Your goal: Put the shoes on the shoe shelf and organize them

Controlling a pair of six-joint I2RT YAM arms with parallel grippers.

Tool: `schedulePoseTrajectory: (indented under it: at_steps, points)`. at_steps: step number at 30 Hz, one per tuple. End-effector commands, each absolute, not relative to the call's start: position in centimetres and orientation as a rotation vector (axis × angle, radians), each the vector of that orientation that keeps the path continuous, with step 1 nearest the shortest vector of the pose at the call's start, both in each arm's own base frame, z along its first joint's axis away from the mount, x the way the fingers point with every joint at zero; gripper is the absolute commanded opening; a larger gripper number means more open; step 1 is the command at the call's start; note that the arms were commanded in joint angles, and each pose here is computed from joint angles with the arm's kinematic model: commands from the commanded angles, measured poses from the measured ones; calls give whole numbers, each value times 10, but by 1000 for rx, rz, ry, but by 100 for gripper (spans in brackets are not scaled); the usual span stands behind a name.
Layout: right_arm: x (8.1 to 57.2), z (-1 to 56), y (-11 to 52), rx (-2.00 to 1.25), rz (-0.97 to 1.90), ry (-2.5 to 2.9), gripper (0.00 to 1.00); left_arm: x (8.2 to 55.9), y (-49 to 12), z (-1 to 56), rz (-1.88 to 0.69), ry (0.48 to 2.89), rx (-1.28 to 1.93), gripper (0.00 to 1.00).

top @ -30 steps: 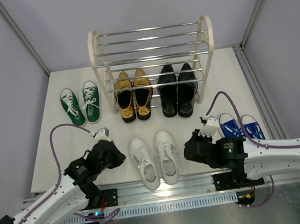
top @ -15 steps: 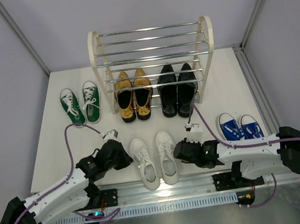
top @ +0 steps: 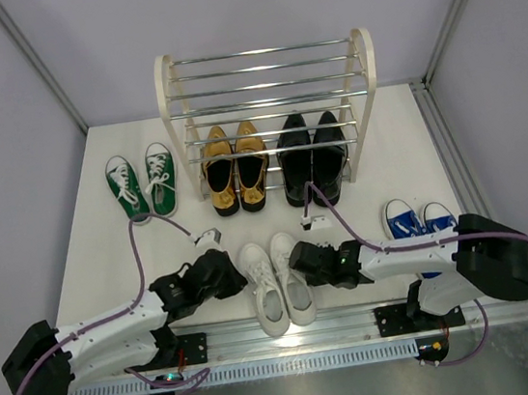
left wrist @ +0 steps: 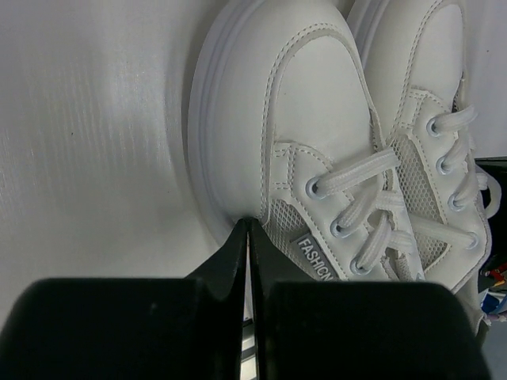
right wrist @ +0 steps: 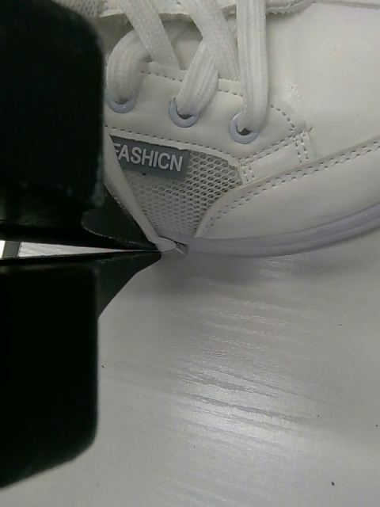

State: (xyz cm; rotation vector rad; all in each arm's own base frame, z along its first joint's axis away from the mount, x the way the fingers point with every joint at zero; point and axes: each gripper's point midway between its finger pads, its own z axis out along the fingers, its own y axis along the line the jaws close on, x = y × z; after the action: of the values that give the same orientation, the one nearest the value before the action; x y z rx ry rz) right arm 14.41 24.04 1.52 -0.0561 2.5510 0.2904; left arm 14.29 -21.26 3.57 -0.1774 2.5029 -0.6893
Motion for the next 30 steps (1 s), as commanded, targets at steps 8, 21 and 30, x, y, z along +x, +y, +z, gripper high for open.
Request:
schedulePoseTrajectory:
  at_steps: [8, 21, 30]
  points:
    - [186, 90, 176, 220, -49, 2319, 59, 164, -209, 95, -713, 2311, -241, 0]
    - [125, 157, 298, -351, 510, 2332, 80, 159, -151, 133, -610, 2204, -327, 12]
    - [97, 129, 323, -431, 540, 2418, 78, 160, -137, 146, -560, 2169, -328, 14]
